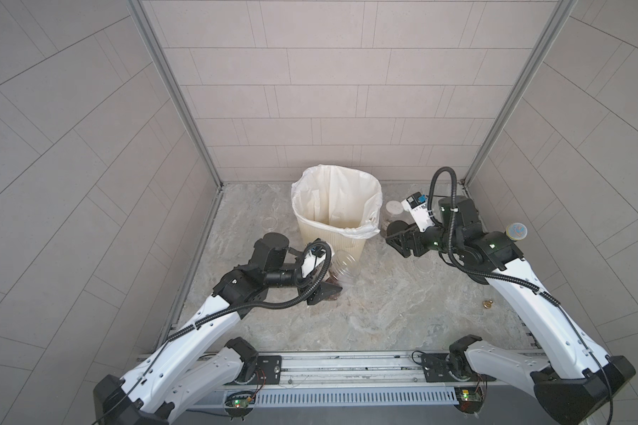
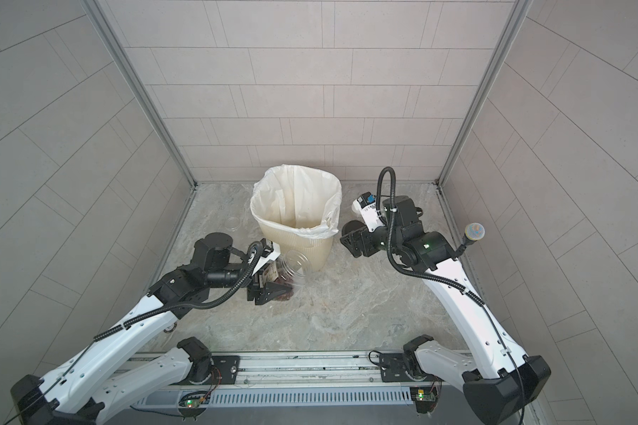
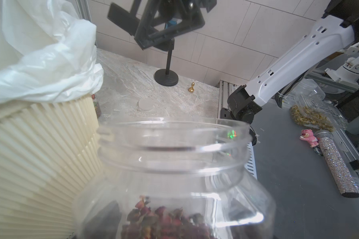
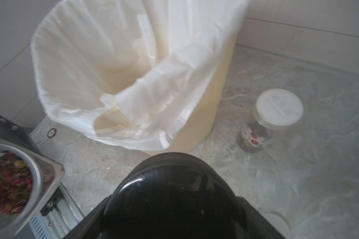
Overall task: Empty the moldy dried flower tea in the jars
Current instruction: Place the lid at the center of the board.
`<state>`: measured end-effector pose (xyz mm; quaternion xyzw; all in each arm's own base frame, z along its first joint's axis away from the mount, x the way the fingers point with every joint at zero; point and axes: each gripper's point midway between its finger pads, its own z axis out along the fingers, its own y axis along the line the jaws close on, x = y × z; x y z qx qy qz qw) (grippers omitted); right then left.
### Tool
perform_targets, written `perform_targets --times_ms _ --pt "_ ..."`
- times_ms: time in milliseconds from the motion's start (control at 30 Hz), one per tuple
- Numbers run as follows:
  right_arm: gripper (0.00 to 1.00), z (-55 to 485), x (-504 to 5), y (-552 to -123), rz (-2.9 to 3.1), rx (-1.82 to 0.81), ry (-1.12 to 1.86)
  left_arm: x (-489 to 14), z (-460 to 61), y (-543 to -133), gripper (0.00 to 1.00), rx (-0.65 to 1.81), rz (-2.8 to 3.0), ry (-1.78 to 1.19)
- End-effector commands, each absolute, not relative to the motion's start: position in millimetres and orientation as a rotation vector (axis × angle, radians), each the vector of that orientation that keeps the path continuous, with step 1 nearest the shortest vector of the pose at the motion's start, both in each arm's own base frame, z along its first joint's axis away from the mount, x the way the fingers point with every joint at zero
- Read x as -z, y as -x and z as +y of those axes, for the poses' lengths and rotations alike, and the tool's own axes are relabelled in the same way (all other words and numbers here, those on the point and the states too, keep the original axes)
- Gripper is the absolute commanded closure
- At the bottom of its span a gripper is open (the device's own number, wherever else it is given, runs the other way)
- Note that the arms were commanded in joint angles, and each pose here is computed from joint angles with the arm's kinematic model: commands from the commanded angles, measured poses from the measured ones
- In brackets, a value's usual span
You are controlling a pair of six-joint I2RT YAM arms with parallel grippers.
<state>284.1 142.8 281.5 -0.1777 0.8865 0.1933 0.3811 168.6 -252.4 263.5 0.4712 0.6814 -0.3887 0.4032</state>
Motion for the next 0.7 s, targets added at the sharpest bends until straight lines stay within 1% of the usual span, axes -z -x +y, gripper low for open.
perform_targets --times_ms 0,133,200,300,467,567,667 --pt "0.49 90.4 -234.1 -277.2 2.467 -0.297 0.149 -275.1 -252.7 -174.6 0.34 0.966 1.658 -1.150" --pt "0.48 60.6 -200.5 -283.3 2.526 -0.212 -0.052 -274.9 -253.1 -177.6 0.34 0.965 1.655 -1.127" --pt "0.46 48.2 -185.9 -292.5 2.515 -0.151 -0.116 -274.1 -253.8 -178.6 0.34 0.970 1.653 -1.118" --pt "0.45 37.1 -168.4 -307.6 2.496 -0.111 -0.204 -274.3 -254.7 -180.5 0.34 0.978 1.652 -1.103" --pt "0.47 58.8 -129.9 -312.5 2.572 -0.258 -0.232 -272.3 -254.0 -182.1 0.34 0.970 1.659 -1.092" --pt "0.47 68.1 -103.5 -300.3 2.659 -0.272 -0.209 -269.5 -253.6 -182.8 0.34 0.966 1.666 -1.090" --pt "0.46 68.0 -77.2 -286.7 2.720 -0.280 -0.248 -266.8 -253.3 -183.6 0.34 0.961 1.673 -1.086"
